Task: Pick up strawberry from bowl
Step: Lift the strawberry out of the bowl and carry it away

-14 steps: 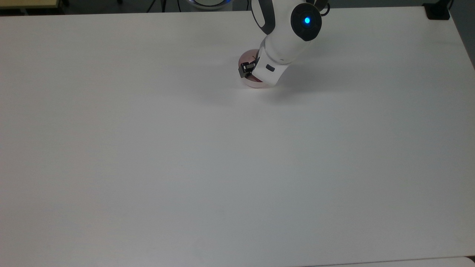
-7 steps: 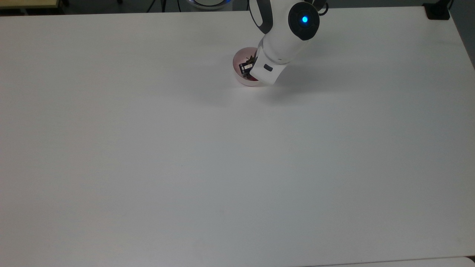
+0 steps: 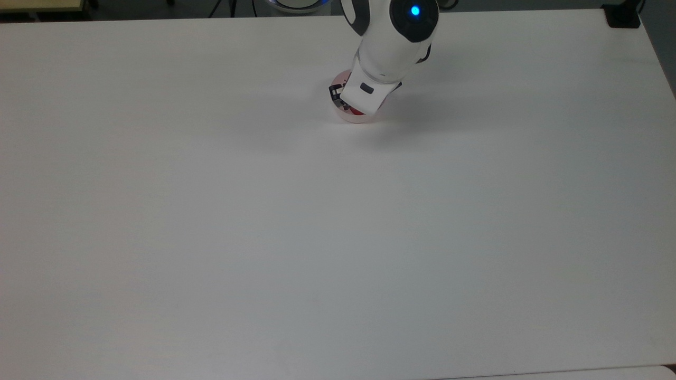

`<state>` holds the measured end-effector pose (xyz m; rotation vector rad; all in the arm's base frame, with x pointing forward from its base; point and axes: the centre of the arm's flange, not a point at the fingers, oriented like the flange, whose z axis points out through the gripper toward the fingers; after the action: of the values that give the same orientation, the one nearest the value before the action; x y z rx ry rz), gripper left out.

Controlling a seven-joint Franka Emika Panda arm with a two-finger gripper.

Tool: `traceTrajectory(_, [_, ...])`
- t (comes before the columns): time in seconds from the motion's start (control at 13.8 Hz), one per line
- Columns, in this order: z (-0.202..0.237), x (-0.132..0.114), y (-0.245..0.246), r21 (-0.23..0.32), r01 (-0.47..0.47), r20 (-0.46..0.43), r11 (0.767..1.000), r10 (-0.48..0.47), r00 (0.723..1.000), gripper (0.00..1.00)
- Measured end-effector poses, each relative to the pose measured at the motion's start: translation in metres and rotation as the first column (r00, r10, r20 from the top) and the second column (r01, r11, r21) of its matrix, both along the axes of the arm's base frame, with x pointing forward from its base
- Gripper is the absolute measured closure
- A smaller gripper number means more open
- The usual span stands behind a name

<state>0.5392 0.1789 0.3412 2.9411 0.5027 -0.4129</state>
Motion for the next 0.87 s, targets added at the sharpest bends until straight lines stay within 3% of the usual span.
traceTrajectory(0.29, [0.063,0.031,-0.03,0.094,0.059,0.024,0.994,-0.061,0.998,0.59])
traceTrajectory(0.51, [0.109,0.058,-0.077,0.146,0.105,0.097,0.984,-0.12,0.988,0.59])
traceTrajectory(0.72, [0.114,0.084,-0.144,0.17,0.127,0.217,0.977,-0.163,0.962,0.59])
traceTrajectory(0.87, [0.093,0.093,-0.197,0.146,0.113,0.22,0.983,-0.144,0.965,0.59])
